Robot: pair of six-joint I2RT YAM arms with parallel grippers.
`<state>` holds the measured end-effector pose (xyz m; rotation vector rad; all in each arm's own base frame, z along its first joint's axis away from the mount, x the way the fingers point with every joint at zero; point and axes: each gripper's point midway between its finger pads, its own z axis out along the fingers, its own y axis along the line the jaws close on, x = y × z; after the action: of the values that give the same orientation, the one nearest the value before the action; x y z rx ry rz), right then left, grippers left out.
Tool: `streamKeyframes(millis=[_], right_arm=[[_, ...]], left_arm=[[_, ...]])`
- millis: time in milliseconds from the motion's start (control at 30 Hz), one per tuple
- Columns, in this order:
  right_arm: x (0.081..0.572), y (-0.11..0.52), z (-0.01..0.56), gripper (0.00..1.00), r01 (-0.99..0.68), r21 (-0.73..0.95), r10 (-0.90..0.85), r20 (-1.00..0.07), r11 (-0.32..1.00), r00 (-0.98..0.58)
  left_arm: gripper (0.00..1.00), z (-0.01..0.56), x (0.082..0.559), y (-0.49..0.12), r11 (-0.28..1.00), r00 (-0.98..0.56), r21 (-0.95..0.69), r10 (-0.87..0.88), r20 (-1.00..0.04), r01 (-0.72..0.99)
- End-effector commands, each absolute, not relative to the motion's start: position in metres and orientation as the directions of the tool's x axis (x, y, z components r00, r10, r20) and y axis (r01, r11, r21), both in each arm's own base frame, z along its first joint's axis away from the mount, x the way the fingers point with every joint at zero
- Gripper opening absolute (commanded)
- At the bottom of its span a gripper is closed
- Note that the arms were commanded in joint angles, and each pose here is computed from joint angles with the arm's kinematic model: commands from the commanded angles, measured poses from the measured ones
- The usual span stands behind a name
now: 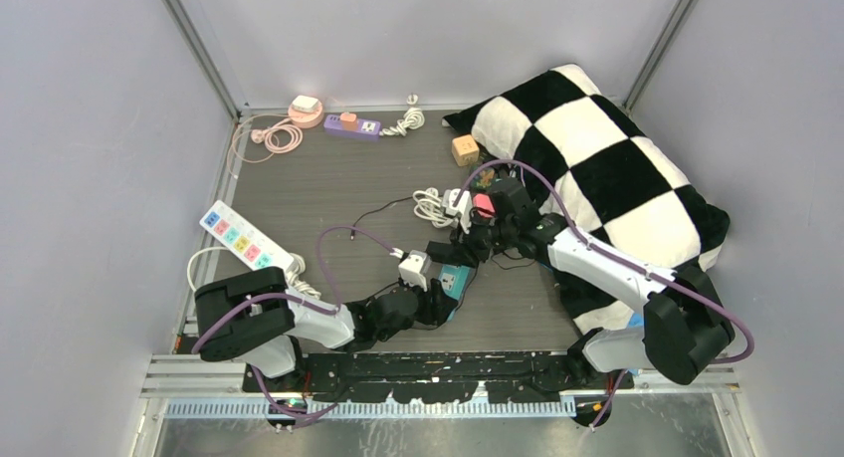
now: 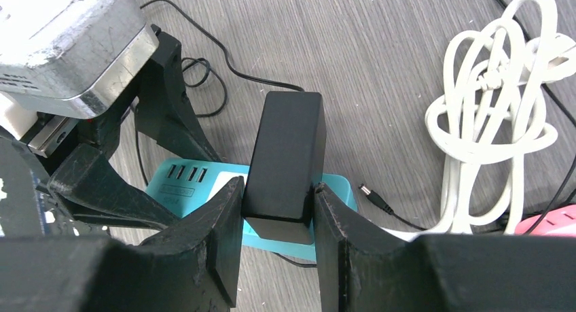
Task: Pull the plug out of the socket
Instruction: Remove the plug from the socket.
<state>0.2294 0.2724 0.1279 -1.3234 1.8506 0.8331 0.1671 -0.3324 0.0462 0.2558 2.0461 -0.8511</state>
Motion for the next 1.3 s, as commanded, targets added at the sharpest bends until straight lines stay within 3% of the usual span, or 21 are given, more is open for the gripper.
streamKeyframes(millis=[0,633,1267], right_arm=[[0.144,0.299,0.145,0.01,-0.947,0.319,-0.497,-0.826,-0.022,-0.267],[0.187,0.274,0.176,0.01,-0.939,0.320,-0.372,-0.862,0.126,-0.344],[0.143,0.296,0.152,0.01,-0.958,0.285,-0.495,-0.838,-0.034,-0.231]], left_arm=[[0.00,0.019,0.194,-0.298,0.858,-0.564,-0.372,-0.122,-0.816,0.353],[0.00,0.017,0.191,-0.295,0.848,-0.576,-0.392,-0.131,-0.807,0.357],[0.00,0.012,0.195,-0.301,0.854,-0.581,-0.382,-0.120,-0.805,0.354]])
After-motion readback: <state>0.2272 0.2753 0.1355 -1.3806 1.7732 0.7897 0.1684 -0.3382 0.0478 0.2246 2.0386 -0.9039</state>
